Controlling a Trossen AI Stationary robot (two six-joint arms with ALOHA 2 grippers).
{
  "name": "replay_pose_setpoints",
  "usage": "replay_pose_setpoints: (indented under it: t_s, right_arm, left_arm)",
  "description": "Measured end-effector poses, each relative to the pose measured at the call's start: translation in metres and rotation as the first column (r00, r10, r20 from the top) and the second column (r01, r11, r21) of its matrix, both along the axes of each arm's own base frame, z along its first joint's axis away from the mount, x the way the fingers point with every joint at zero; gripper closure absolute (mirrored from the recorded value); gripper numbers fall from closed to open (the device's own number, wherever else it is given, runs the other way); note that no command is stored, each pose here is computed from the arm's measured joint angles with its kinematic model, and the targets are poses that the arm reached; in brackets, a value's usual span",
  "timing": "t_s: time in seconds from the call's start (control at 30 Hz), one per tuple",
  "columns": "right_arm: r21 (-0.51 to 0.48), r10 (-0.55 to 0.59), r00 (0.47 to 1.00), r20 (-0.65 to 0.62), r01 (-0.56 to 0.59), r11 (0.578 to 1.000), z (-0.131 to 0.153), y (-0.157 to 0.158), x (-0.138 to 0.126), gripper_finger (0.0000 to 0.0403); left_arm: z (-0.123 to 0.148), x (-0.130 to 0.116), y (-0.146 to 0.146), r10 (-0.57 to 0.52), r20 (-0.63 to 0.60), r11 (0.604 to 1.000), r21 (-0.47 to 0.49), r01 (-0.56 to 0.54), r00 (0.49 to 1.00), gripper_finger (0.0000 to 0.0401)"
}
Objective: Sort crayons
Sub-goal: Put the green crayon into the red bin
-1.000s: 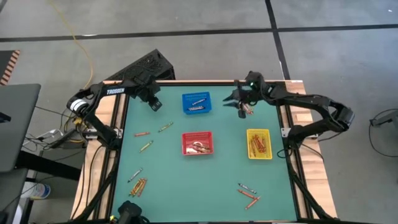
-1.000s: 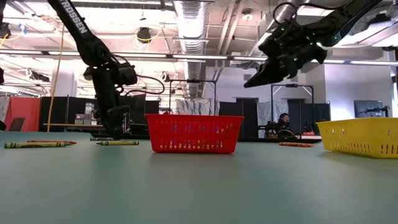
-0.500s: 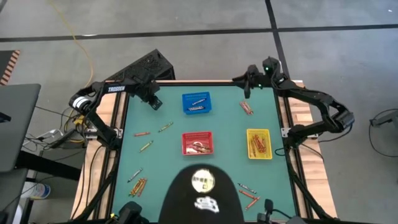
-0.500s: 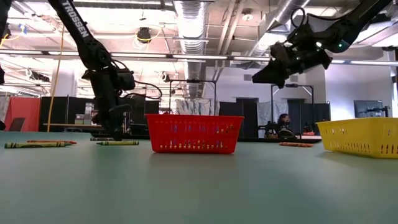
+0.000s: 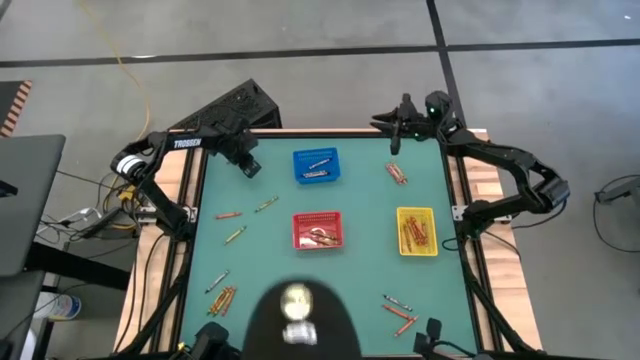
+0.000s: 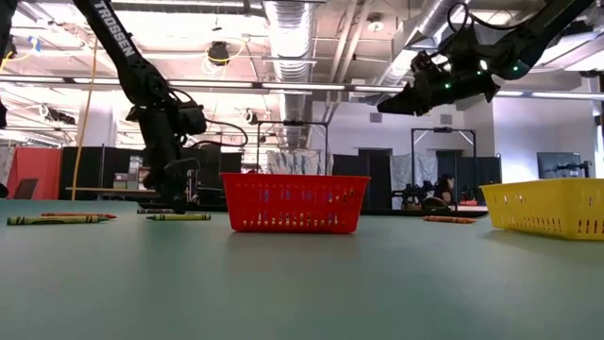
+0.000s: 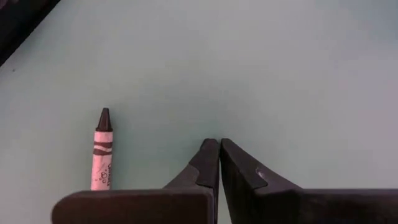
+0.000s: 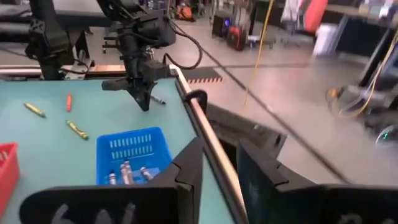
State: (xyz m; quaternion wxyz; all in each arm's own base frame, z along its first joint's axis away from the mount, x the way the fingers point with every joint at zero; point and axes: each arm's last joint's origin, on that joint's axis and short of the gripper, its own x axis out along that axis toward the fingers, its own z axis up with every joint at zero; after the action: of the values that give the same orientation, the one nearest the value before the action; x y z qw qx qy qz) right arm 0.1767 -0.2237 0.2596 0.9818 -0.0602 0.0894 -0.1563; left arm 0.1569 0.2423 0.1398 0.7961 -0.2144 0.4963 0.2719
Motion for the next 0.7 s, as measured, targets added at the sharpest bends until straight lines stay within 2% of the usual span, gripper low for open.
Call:
replay_pose_setpoints:
  t_s: [0.07,0.13,0.27,0.37,0.47,0.57,0.7]
  right_arm:
    - [-0.029,0.015,1.0,0.007,-0.014,0.999,0.002,0.002,0.003,0.0306]
    - [-0.007,0.036,0.999,0.016,-0.035,0.999,0.002,0.007,0.008,0.0306]
    - [0.212,0.068,0.996,0.056,-0.079,0.974,-0.001,0.02,0.023,0.0306]
    - [0.298,0.121,0.992,0.015,-0.12,0.947,-0.008,0.035,0.034,0.0306]
    - [0.396,0.161,0.987,0.022,-0.157,0.905,-0.008,0.051,0.043,0.0306]
    - [0.436,0.235,0.972,-0.027,-0.2,0.877,-0.008,0.072,0.049,0.0306]
    - [0.409,0.248,0.962,-0.119,-0.18,0.895,-0.01,0.103,0.06,0.0306]
  left_arm:
    - [0.001,0.003,0.001,-0.018,0.017,0.999,0.027,0.017,1.0,0.0401]
    - [0.004,0.007,0.003,-0.055,0.021,0.997,0.058,0.053,0.998,0.0401]
    - [0.009,0.019,0.002,-0.131,0.023,0.985,0.117,0.127,0.991,0.0401]
    - [0.01,0.027,-0.005,-0.13,0.027,0.986,0.107,0.126,0.991,0.0401]
    - [0.02,0.032,-0.028,-0.175,0.049,0.985,-0.001,0.175,0.983,0.0401]
    - [0.031,0.037,-0.06,-0.241,0.077,0.966,-0.075,0.246,0.968,0.0401]
    - [0.038,0.049,-0.107,-0.281,0.128,0.954,-0.073,0.292,0.951,0.0401]
